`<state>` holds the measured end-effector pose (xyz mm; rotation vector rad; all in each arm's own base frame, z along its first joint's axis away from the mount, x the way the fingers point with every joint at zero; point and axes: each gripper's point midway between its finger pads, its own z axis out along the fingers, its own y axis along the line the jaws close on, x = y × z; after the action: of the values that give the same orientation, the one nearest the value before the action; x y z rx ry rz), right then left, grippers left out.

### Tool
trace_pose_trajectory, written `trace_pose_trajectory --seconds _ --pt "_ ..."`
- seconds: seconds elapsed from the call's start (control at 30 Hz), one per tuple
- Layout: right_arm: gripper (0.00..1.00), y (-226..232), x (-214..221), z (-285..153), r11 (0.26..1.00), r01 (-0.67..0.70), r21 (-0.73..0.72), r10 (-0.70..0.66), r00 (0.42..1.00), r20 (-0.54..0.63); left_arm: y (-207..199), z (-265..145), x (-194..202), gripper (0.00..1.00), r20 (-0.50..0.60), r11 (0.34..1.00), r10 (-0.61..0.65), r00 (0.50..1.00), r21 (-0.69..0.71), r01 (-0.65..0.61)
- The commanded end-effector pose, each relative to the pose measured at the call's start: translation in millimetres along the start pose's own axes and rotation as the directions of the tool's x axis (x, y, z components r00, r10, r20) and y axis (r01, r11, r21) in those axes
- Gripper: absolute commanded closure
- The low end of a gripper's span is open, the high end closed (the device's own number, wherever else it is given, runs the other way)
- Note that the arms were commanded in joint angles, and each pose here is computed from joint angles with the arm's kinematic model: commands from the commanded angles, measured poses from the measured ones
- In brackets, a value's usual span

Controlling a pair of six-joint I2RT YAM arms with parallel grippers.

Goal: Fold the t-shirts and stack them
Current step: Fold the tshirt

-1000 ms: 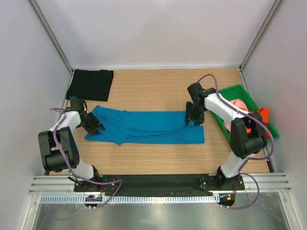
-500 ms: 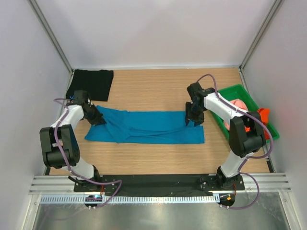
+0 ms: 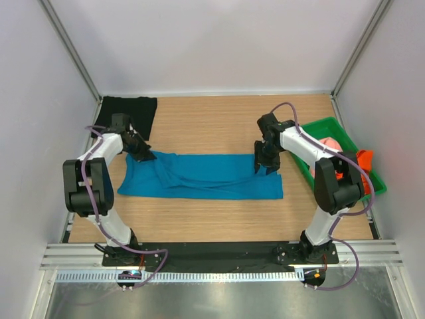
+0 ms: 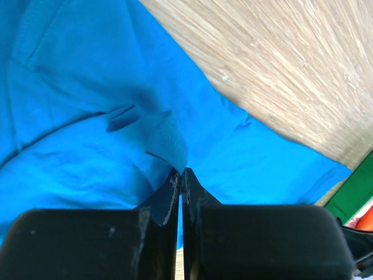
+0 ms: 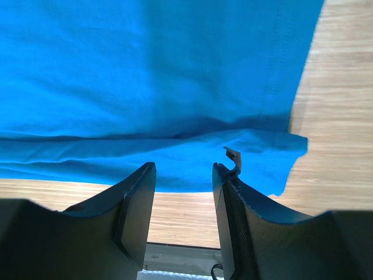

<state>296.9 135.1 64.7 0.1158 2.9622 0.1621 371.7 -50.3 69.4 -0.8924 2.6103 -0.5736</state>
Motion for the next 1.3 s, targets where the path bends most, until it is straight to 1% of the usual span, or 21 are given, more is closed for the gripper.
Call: trace_pose_trajectory --seconds 0.0,0.13,0.37,0.57,0.73,0.9,1.1,1.27 --pt "0.5 20.5 -13.3 -6.5 0.996 0.027 -0.082 -0.025 0.999 0.021 -32.5 -2.2 -12.3 1.0 0.018 0.995 -0.006 1.0 0.103 0.005" --pt "0.5 29.6 -12.2 -1.8 0.991 0.023 -0.132 -0.023 1.0 0.002 -45.2 1.6 -15.0 1.0 0.025 0.991 -0.008 1.0 0.133 0.005" --pt "0.5 40.3 6.6 11.6 0.977 0.001 -0.211 -0.015 0.998 -0.067 -57.6 5.5 -24.8 1.0 0.038 0.985 -0.035 0.999 0.168 0.028" --pt "0.52 34.1 12.7 17.3 0.982 -0.008 -0.187 -0.006 0.997 -0.076 -65.3 16.9 -28.3 1.0 0.018 0.977 -0.073 0.997 0.203 0.068" --pt "0.55 28.7 13.9 27.5 0.987 -0.033 -0.155 0.021 0.996 -0.083 -64.6 22.7 -30.9 1.0 0.016 0.975 -0.097 0.995 0.201 0.092" --pt "0.56 17.4 7.1 39.4 0.993 -0.05 -0.103 0.043 0.996 -0.073 -57.9 14.4 -29.6 1.0 0.05 0.982 -0.083 0.995 0.175 0.073" --pt "0.58 -1.5 -14.1 48.8 0.986 -0.15 -0.077 0.146 0.988 -0.052 -48.8 4.8 -23.8 1.0 0.066 0.987 -0.068 0.995 0.148 0.058" --pt "0.58 -20.7 -17.9 49.3 0.979 -0.199 -0.042 0.197 0.979 -0.048 -43.3 -3.7 -23.9 1.0 0.094 0.992 -0.05 0.994 0.123 0.038"
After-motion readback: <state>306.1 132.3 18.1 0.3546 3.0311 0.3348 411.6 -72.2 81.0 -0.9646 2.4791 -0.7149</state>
